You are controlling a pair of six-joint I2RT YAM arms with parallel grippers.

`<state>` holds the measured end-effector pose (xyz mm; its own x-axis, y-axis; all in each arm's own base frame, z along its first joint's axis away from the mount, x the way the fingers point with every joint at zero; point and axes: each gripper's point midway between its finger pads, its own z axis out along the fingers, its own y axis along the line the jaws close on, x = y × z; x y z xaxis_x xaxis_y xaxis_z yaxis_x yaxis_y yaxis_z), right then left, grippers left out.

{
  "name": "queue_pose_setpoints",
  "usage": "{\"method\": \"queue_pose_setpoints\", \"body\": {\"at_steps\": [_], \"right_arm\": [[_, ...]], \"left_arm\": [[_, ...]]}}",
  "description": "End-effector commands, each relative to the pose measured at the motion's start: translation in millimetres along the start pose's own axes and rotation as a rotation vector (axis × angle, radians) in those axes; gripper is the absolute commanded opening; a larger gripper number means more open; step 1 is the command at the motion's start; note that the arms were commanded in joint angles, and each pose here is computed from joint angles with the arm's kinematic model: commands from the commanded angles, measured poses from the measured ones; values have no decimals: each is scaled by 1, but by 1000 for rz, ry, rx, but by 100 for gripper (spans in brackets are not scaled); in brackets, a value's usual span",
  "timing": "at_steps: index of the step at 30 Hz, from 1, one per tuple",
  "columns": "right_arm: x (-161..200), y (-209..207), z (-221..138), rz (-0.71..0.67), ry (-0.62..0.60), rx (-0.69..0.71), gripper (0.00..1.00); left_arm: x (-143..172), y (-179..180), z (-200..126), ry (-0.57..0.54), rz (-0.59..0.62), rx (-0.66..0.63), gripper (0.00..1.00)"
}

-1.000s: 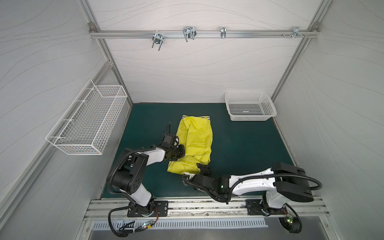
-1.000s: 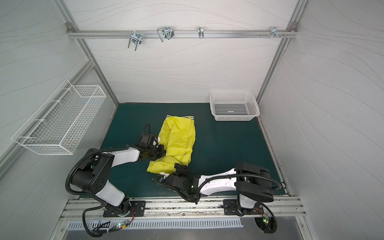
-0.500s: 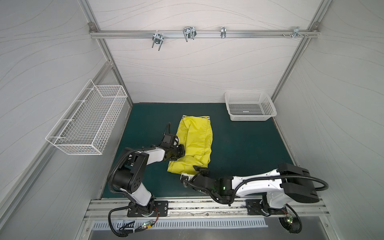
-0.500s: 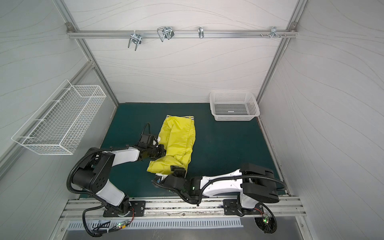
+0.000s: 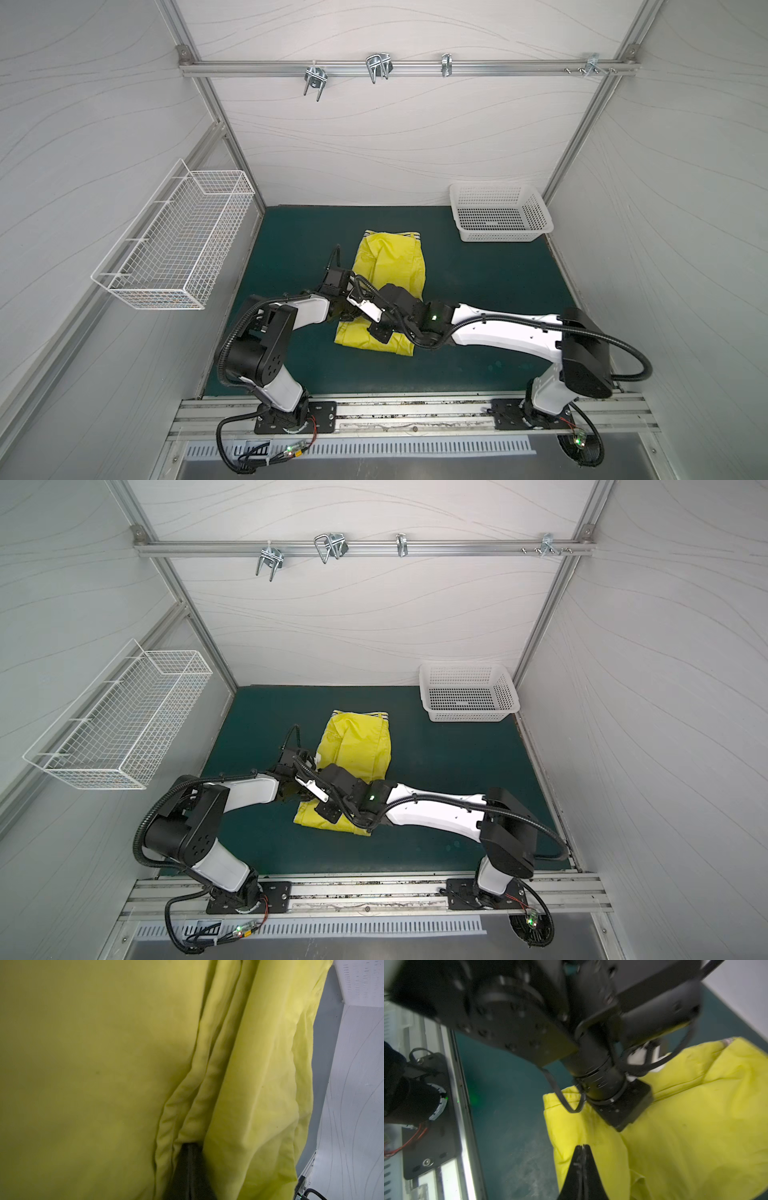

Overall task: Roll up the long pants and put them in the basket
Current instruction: Roll the long pant at the center of the board.

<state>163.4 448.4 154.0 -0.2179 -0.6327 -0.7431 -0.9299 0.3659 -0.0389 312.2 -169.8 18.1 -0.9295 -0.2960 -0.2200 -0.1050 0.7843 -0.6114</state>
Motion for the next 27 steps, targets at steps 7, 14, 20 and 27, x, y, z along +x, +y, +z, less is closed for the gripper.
{"method": "queue_pose_setpoints", "body": {"at_steps": [7, 14, 20, 27], "right_arm": [[132, 6, 46, 322, 346, -104, 0], [161, 7, 65, 426, 441, -159, 0], [139, 15, 55, 433, 392, -215, 0], [90, 13, 27, 391, 282, -209, 0]], "left_arm": [[7, 31, 0, 31, -38, -88, 0], [8, 30, -14, 21, -35, -103, 0], [0, 17, -54, -76, 3, -130, 0], [0, 7, -73, -114, -28, -110, 0]]}}
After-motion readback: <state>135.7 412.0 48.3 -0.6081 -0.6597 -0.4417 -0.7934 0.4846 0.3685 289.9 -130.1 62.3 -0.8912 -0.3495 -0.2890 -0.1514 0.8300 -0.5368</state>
